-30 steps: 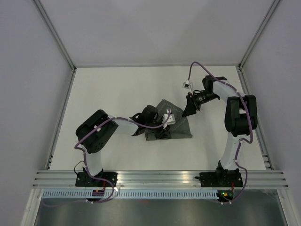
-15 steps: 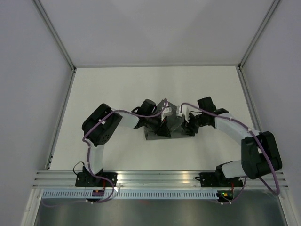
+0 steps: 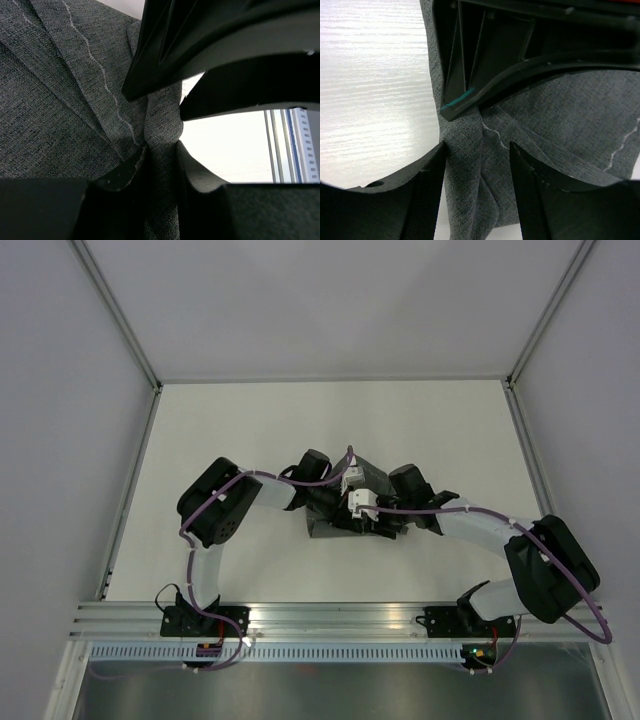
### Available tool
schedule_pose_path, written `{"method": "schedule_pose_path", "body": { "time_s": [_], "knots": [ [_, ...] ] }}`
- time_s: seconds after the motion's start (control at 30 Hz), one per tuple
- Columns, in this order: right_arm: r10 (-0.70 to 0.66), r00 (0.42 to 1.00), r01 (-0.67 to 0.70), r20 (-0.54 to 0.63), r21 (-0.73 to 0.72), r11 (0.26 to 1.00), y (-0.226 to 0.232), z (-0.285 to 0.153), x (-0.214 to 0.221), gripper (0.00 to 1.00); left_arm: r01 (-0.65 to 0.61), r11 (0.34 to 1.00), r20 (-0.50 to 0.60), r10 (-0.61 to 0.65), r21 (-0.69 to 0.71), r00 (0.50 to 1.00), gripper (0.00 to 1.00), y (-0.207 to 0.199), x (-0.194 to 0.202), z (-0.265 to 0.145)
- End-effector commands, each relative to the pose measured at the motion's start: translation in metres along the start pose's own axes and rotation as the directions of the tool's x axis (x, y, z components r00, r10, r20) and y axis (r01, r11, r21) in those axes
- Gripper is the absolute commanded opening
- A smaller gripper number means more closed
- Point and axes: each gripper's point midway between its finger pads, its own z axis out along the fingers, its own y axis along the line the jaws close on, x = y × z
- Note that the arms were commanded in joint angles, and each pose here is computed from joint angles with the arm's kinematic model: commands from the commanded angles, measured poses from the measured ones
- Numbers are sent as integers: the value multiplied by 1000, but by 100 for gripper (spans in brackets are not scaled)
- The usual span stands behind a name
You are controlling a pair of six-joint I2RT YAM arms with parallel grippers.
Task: Fold the napkin, place the utensils inside, and roll it up
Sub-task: Roll the napkin at the center of the board.
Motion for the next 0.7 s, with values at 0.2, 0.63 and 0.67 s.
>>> {"method": "schedule_pose_path", "body": {
  "time_s": [0.2, 0.63, 0.67],
  "knots": [
    [-34, 998, 31, -47, -69, 997, 6, 15, 8, 59, 214, 975, -139, -219, -56, 966, 2, 5, 65, 0],
    [54, 994, -72, -91, -197, 978, 15, 17, 16, 24, 197, 978, -125, -205, -69, 971, 4, 8, 62, -3],
    [77, 992, -97, -96, -218, 971, 17, 18, 20, 21, 192, 978, -115, -201, -81, 973, 7, 9, 58, -4]
  ]
}}
